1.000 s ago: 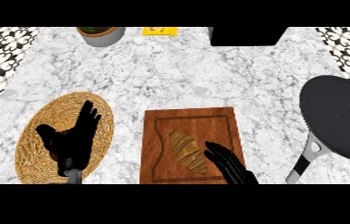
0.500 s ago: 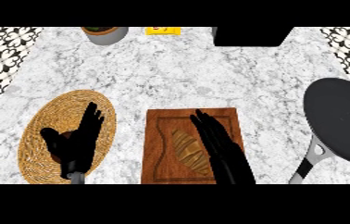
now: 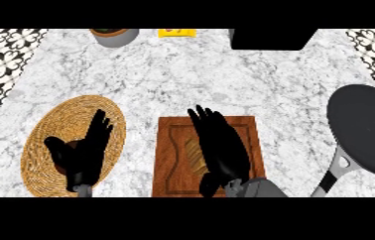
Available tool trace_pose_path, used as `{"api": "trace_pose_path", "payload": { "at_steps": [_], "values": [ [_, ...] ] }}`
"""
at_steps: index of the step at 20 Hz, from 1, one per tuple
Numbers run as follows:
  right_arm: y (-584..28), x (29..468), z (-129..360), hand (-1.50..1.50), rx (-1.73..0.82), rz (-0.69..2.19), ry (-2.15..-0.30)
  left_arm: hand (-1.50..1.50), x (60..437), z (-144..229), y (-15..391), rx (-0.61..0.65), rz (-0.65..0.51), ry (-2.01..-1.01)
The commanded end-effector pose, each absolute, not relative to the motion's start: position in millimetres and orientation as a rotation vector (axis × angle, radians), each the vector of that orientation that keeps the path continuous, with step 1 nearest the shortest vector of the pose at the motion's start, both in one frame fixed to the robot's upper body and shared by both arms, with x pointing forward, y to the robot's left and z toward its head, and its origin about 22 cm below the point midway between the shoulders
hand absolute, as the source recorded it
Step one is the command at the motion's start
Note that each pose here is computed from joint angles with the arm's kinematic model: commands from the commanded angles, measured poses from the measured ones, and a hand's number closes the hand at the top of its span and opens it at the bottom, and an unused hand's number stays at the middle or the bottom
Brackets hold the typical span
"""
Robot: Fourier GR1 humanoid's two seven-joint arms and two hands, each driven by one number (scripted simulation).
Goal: Pick the croissant from the cutting board and place it in the pan
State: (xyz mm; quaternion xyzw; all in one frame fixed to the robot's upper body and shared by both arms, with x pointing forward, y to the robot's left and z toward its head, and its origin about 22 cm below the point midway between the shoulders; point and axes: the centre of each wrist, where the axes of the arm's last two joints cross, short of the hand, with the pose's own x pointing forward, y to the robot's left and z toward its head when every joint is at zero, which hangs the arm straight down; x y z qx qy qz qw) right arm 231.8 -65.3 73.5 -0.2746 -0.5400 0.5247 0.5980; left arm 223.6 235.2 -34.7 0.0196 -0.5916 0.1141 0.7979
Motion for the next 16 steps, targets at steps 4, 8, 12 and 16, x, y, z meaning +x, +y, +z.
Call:
{"api": "trace_pose_path", "payload": {
  "at_steps": [4, 8, 12, 16],
  "values": [
    [-55.9, 258.1, 65.1, -1.50, -0.675, 1.378, -1.077, 0.00, 235.1, -37.7, 242.9, 0.098, 0.262, -1.241],
    [-40.6, 250.0, 77.3, -1.50, -0.560, 1.499, -0.933, 0.00, 225.8, -44.3, 242.4, 0.079, 0.264, -1.222],
    [-49.3, 259.1, 51.2, -1.50, -0.527, 1.472, -0.904, 0.00, 221.4, -38.9, 237.5, 0.086, 0.245, -1.231],
    [-62.9, 248.7, 52.6, -1.50, -0.550, 1.465, -0.968, 0.00, 210.3, -33.9, 245.5, 0.078, 0.257, -1.212]
  ]
}}
